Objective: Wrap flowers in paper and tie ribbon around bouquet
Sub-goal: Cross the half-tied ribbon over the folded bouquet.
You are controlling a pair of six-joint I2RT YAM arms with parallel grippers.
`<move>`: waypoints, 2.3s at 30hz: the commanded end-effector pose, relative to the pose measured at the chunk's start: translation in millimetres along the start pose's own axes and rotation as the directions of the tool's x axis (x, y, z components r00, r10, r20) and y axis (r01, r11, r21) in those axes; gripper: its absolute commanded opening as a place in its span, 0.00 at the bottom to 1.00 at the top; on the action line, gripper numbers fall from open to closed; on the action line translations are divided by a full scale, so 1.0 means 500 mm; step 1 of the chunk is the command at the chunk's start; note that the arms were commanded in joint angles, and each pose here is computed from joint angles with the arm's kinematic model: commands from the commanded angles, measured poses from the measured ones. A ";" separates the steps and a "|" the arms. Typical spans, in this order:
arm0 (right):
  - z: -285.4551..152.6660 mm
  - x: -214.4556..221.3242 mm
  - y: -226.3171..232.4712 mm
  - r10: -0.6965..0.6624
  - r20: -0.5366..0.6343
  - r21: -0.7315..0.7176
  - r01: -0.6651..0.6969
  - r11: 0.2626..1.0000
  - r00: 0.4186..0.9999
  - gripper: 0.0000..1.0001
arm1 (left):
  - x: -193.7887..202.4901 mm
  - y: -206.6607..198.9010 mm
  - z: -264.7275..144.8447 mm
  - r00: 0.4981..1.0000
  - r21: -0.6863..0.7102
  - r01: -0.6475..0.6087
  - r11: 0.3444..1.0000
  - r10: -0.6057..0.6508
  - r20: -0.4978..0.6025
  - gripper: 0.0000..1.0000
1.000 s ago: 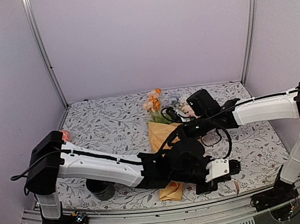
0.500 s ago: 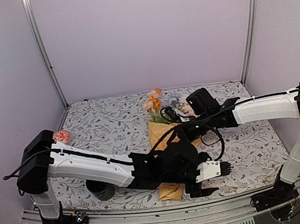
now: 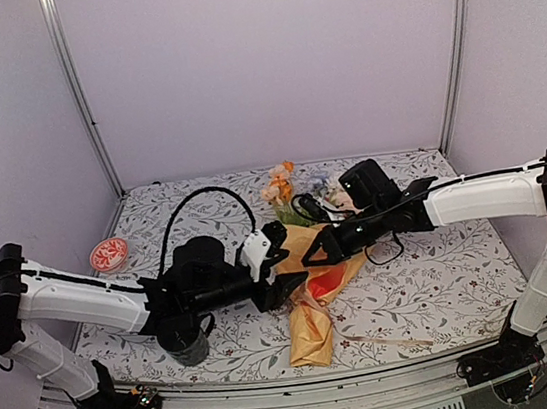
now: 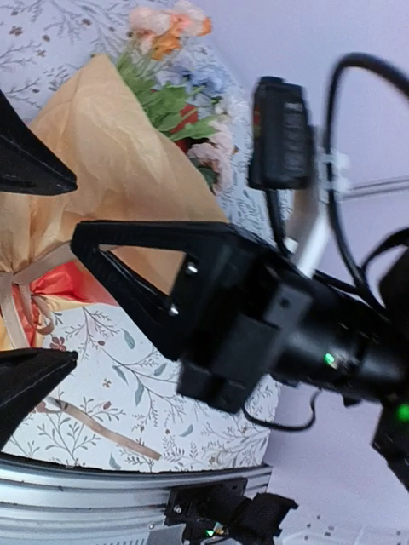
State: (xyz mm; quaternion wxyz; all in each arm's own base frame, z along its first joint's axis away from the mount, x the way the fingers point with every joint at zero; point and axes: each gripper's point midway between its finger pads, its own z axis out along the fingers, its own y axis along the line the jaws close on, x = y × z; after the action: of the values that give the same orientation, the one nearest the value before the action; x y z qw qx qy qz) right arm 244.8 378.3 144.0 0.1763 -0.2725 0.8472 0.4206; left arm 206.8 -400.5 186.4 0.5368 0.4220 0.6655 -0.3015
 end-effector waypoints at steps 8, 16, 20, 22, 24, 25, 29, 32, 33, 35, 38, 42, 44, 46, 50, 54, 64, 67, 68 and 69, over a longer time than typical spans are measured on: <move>0.018 -0.018 0.040 -0.010 0.010 -0.055 0.011 0.998 1.000 0.00 | 0.087 0.025 0.056 0.991 -0.051 0.121 0.991 -0.123 -0.043 0.48; 0.019 -0.020 0.045 -0.017 0.012 -0.056 0.018 0.998 1.000 0.00 | 0.100 0.017 0.068 0.989 -0.029 0.140 0.990 -0.142 -0.048 0.08; 0.017 -0.020 0.045 -0.020 0.014 -0.051 0.021 0.998 1.000 0.12 | 0.107 0.015 0.066 0.988 -0.021 0.146 0.989 -0.147 -0.055 0.00; 0.012 -0.018 0.042 -0.021 0.019 -0.039 0.021 0.999 1.000 0.18 | 0.105 0.019 0.063 0.987 -0.030 0.155 0.987 -0.156 -0.043 0.00; 0.003 -0.014 0.038 -0.022 0.028 -0.020 0.022 1.000 0.999 0.27 | 0.102 0.024 0.056 0.986 -0.039 0.166 0.985 -0.167 -0.022 0.00; -0.002 -0.012 0.037 -0.024 0.034 -0.015 0.024 1.000 0.999 0.29 | 0.100 0.025 0.052 0.985 -0.037 0.170 0.985 -0.171 -0.011 0.00; -0.018 0.007 0.053 -0.042 0.041 -0.060 0.045 0.997 0.998 0.27 | 0.089 0.020 0.041 0.983 -0.006 0.181 0.983 -0.181 0.031 0.00; -0.027 0.034 0.087 -0.077 0.044 -0.144 0.082 0.986 0.996 0.21 | 0.090 0.021 0.039 0.980 0.000 0.198 0.980 -0.198 0.038 0.00; -0.030 0.042 0.099 -0.089 0.046 -0.169 0.095 0.981 0.995 0.20 | 0.090 0.022 0.038 0.978 0.003 0.203 0.979 -0.203 0.041 0.00; -0.026 0.058 0.115 -0.102 0.039 -0.198 0.107 0.974 0.994 0.14 | 0.088 0.022 0.035 0.975 0.013 0.214 0.977 -0.214 0.055 0.00; 0.003 0.082 0.094 -0.083 -0.001 -0.154 0.082 0.985 0.997 0.10 | 0.084 0.020 0.031 0.971 0.032 0.225 0.974 -0.227 0.071 0.00; 0.024 0.088 0.058 -0.069 0.002 -0.089 0.068 0.994 0.998 0.04 | 0.082 0.018 0.030 0.969 0.045 0.230 0.972 -0.233 0.079 0.00; 0.028 0.080 0.051 -0.083 0.019 -0.079 0.084 0.993 0.996 0.03 | 0.086 0.017 0.029 0.967 0.053 0.238 0.970 -0.241 0.080 0.00; 0.039 0.075 0.037 -0.085 0.020 -0.055 0.086 0.995 0.996 0.02 | 0.081 0.018 0.029 0.964 0.060 0.244 0.968 -0.249 0.094 0.00; 0.045 0.075 0.012 -0.078 0.032 -0.037 0.079 0.996 0.996 0.00 | 0.076 0.022 0.024 0.958 0.061 0.256 0.965 -0.262 0.113 0.00; 0.050 0.090 -0.013 -0.066 0.016 -0.004 0.066 0.998 0.998 0.02 | 0.082 0.019 0.021 0.957 0.070 0.259 0.963 -0.266 0.113 0.00; 0.067 0.102 -0.014 -0.085 0.018 -0.026 0.085 0.996 0.996 0.15 | 0.084 0.020 0.023 0.955 0.078 0.268 0.960 -0.275 0.109 0.00; 0.074 0.105 -0.015 -0.093 0.018 -0.023 0.094 0.995 0.995 0.17 | 0.086 0.020 0.023 0.954 0.081 0.271 0.959 -0.279 0.106 0.00; 0.077 0.107 -0.019 -0.090 0.015 -0.017 0.090 0.996 0.996 0.17 | 0.086 0.019 0.023 0.954 0.085 0.272 0.959 -0.280 0.107 0.00; 0.081 0.109 -0.024 -0.087 0.013 -0.009 0.087 0.996 0.996 0.17 | 0.085 0.018 0.023 0.954 0.087 0.271 0.959 -0.280 0.108 0.00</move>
State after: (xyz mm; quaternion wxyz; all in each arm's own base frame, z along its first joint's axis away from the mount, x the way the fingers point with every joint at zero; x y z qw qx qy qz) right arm 209.9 384.5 94.6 0.1912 -0.3039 0.8312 0.4245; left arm 213.2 -396.8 140.7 0.5078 0.3305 0.6799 -0.4131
